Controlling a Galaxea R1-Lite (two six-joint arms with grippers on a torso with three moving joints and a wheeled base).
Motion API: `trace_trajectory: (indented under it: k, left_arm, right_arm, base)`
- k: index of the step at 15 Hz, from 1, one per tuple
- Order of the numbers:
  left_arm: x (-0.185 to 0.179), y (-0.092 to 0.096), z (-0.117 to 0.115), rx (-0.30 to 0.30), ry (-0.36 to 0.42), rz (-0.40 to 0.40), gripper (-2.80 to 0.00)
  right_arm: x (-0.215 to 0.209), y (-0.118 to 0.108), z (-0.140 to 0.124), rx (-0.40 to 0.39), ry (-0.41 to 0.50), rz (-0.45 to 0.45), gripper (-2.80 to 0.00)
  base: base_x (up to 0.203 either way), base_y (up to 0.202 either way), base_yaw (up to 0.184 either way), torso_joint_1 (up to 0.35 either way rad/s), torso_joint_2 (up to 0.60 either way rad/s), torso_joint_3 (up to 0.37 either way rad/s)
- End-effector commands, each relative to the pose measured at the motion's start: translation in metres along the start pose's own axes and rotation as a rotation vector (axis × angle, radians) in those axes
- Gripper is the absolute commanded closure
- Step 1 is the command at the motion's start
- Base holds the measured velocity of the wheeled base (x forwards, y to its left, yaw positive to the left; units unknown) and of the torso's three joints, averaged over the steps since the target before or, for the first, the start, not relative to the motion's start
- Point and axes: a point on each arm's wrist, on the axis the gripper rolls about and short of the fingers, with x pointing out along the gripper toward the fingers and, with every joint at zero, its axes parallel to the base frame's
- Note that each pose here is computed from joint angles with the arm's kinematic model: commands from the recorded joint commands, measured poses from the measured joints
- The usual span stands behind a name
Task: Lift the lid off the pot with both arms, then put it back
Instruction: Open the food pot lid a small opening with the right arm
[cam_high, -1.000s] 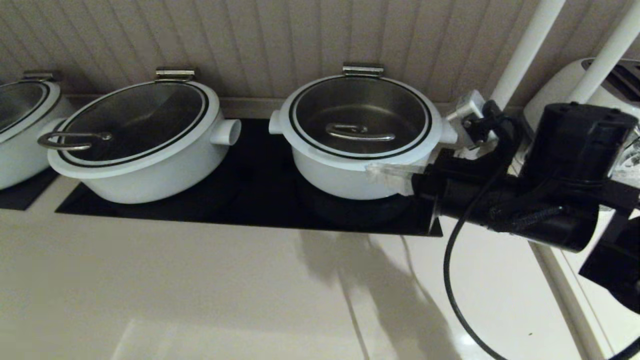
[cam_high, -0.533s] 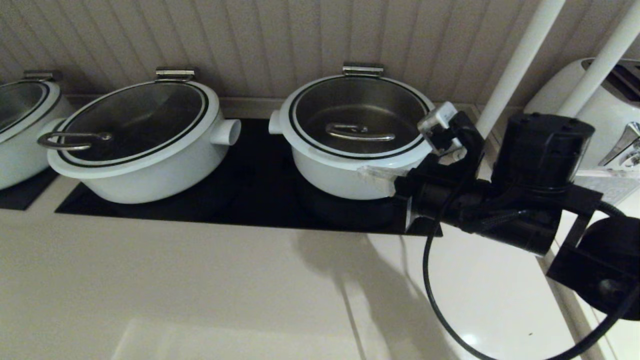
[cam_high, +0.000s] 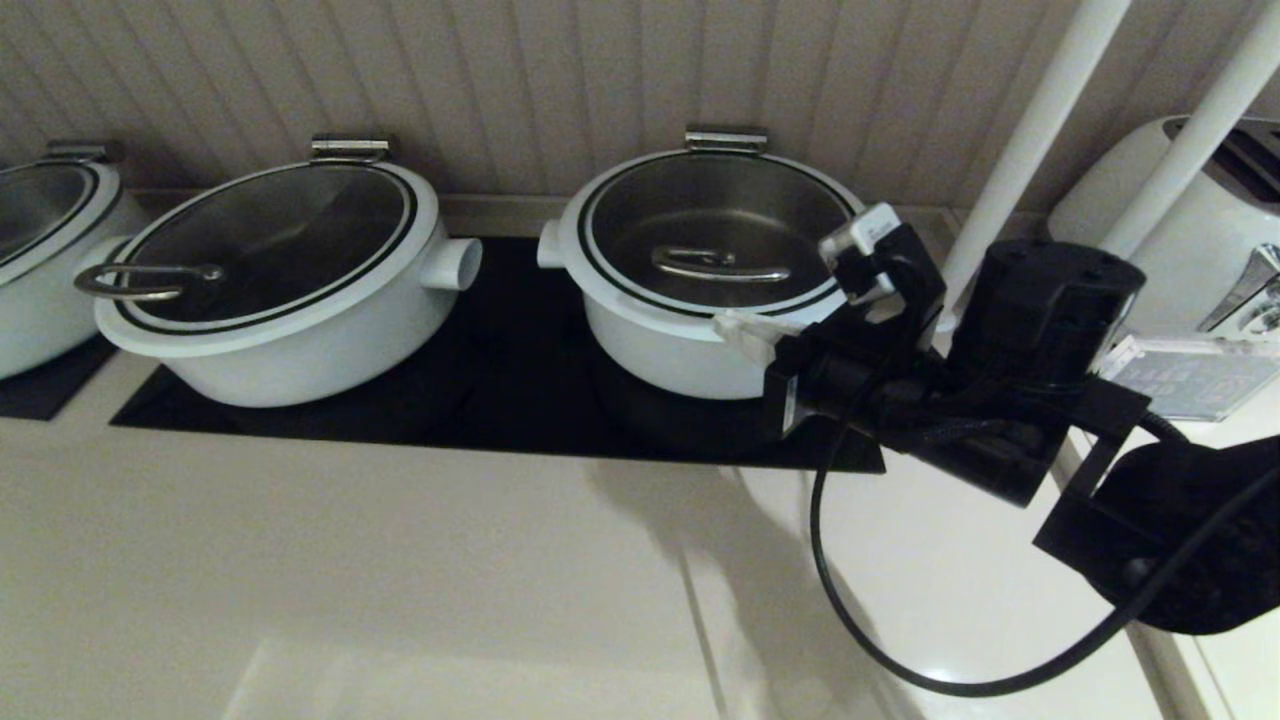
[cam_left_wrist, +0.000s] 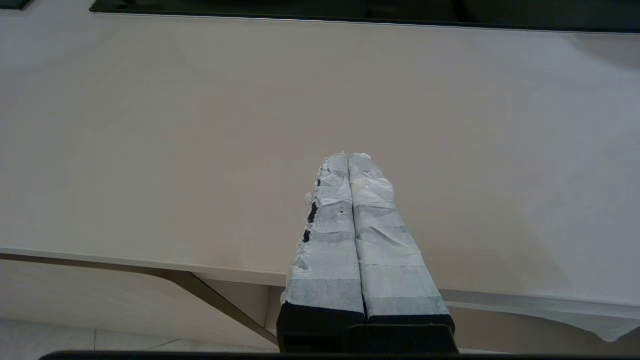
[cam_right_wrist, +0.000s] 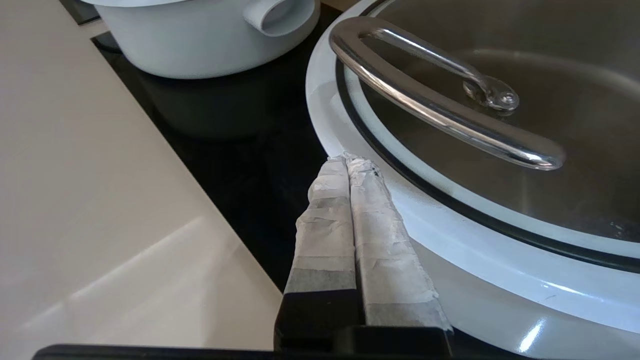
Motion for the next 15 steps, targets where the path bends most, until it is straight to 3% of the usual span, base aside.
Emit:
trace_trajectory:
  k: [1,4,9,15]
  left_arm:
    - [0.000,0.000,0.000,0.000,-0.001,0.001,0.00]
    - [0.000,0.000,0.000,0.000,-0.001,0.001,0.00]
    - [0.000,0.000,0.000,0.000,-0.001,0.001,0.00]
    - [0.000,0.000,0.000,0.004,-0.001,-0.001,0.00]
  right_arm:
    - [0.003,0.000,-0.002,-0.002,-0.009,-0.007,0.00]
    - [0.009,-0.002,-0.003,-0.008,-0.044,-0.059,0.00]
    - [0.008,-0.002,0.000,-0.007,-0.054,-0.065,0.00]
    - [0.010,-0.006,0.017,-0.011,-0.108,-0.120,0.00]
  base:
    - [0.000,0.000,0.000,0.000,0.00,0.000]
    - [0.000,0.000,0.000,0.000,0.00,0.000]
    - [0.000,0.000,0.000,0.000,0.00,0.000]
    - [0.000,0.000,0.000,0.000,0.00,0.000]
